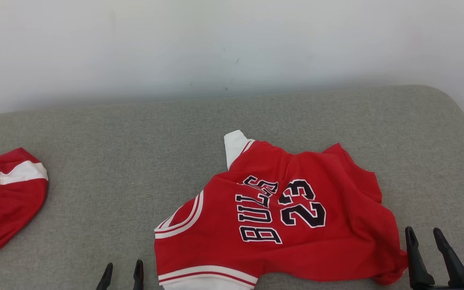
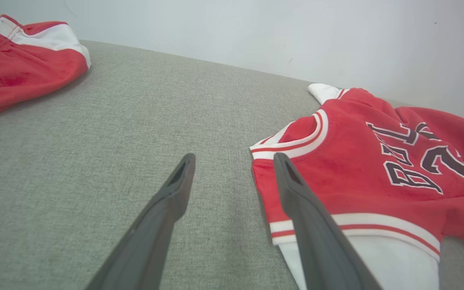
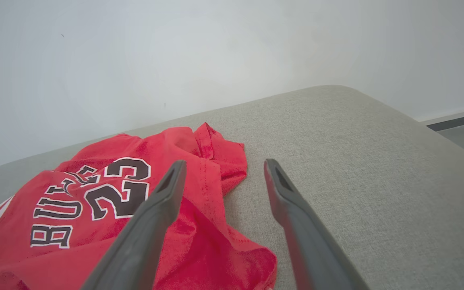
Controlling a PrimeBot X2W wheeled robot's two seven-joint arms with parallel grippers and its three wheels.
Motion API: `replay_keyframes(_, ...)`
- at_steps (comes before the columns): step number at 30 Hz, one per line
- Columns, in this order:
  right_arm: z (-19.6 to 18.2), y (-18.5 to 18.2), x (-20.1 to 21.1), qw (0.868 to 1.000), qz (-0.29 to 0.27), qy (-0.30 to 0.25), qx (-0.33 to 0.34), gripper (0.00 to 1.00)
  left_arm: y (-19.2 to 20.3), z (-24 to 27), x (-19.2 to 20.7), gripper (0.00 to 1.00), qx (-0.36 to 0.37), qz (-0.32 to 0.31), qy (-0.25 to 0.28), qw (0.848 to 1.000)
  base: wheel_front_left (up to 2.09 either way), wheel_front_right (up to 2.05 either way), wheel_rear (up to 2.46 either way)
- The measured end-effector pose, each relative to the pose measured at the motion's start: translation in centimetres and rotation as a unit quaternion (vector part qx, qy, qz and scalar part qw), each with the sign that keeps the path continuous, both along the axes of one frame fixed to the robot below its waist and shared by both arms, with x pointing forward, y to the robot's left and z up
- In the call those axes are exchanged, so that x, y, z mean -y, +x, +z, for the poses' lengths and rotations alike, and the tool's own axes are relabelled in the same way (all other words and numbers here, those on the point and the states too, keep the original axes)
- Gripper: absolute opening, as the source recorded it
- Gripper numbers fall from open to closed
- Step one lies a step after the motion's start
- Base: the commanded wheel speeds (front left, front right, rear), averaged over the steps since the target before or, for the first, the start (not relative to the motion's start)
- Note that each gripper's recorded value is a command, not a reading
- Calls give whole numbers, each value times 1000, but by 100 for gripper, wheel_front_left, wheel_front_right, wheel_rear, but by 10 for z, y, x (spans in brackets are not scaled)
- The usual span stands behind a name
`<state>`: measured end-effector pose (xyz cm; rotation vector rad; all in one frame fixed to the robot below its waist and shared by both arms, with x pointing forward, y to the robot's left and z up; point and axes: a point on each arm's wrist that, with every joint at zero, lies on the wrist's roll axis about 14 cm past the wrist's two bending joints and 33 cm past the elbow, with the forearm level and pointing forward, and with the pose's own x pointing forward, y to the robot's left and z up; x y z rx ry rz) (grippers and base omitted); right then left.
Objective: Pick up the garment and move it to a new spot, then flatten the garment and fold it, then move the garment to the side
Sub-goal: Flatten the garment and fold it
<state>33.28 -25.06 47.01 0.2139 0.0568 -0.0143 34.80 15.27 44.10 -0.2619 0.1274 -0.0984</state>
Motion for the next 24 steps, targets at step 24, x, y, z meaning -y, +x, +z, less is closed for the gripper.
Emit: replay_keyframes(24, 8, 11, -45, 999, 15, 12, 26, 100, 53, -36, 44, 100, -59, -125, 73, 988, 0, 0, 0)
